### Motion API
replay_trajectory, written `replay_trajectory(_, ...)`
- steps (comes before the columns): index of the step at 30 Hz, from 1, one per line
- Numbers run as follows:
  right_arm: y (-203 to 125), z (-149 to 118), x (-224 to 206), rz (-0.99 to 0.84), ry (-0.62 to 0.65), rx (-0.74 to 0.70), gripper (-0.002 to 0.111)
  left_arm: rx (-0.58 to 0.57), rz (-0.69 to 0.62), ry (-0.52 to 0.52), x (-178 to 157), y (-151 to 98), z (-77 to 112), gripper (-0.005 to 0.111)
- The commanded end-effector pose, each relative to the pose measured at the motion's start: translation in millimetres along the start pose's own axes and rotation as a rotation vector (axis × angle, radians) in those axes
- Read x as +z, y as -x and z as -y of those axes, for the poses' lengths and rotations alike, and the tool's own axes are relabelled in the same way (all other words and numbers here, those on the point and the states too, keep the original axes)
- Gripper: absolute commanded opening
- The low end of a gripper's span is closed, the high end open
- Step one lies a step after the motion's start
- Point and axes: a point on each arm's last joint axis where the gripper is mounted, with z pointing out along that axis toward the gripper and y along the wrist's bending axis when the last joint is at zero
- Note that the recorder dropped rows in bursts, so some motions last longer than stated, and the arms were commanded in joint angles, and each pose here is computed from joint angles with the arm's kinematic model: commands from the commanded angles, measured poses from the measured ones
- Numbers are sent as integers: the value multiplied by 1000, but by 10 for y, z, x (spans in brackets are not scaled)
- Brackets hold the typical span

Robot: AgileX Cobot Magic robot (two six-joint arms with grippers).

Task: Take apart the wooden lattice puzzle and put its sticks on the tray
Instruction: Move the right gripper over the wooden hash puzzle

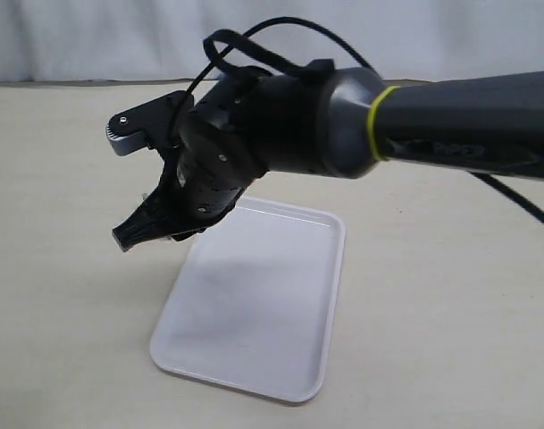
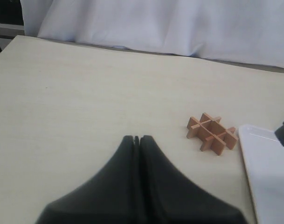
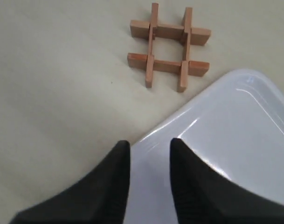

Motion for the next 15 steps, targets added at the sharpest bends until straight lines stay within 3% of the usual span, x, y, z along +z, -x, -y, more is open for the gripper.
replay_trajectory(1,52,-22,141,-4,-8,-2,44,-2,8,-2,2,2,0,0)
replay_trajectory(9,44,3,336,7,-5,-1,44,-2,8,-2,2,2,0,0)
replay_trajectory(15,60,167,505,33,-13,24,44,-2,8,-2,2,2,0,0)
